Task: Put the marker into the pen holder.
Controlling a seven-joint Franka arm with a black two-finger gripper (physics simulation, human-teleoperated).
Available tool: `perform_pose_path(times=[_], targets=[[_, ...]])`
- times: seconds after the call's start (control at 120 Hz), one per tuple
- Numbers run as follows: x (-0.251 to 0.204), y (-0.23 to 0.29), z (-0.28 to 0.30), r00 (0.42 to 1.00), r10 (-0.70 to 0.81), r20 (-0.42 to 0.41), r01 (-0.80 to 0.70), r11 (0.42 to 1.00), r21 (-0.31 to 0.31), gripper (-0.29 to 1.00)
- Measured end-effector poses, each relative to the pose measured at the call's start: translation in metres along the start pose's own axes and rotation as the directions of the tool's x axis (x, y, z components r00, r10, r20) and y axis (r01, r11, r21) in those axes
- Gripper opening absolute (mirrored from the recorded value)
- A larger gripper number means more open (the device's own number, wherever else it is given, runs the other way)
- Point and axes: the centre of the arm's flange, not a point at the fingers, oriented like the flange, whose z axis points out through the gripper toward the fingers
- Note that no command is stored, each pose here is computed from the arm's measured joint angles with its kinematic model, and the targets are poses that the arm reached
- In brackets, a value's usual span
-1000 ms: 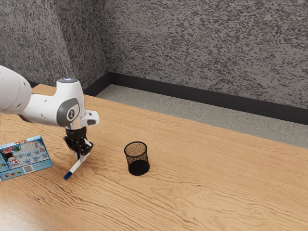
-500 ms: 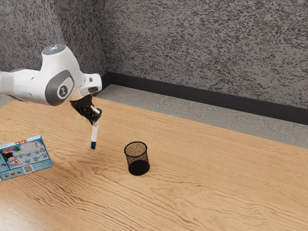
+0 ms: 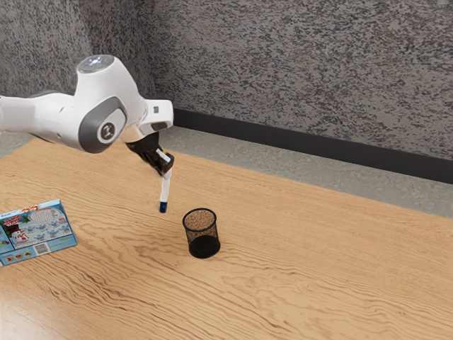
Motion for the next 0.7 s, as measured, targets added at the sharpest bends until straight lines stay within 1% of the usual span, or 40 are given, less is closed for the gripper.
perform_pose_path(times=[0.308,0.408,0.7], targets=[[0.008,0.027,-0.006,0.999,0.04,-0.017,-0.04,0.999,-0.01,-0.05],[0.018,0.041,-0.007,0.997,0.065,-0.028,-0.066,0.998,-0.015,-0.05],[0.033,0.08,0.013,0.992,0.129,-0.017,-0.129,0.991,-0.043,-0.05]])
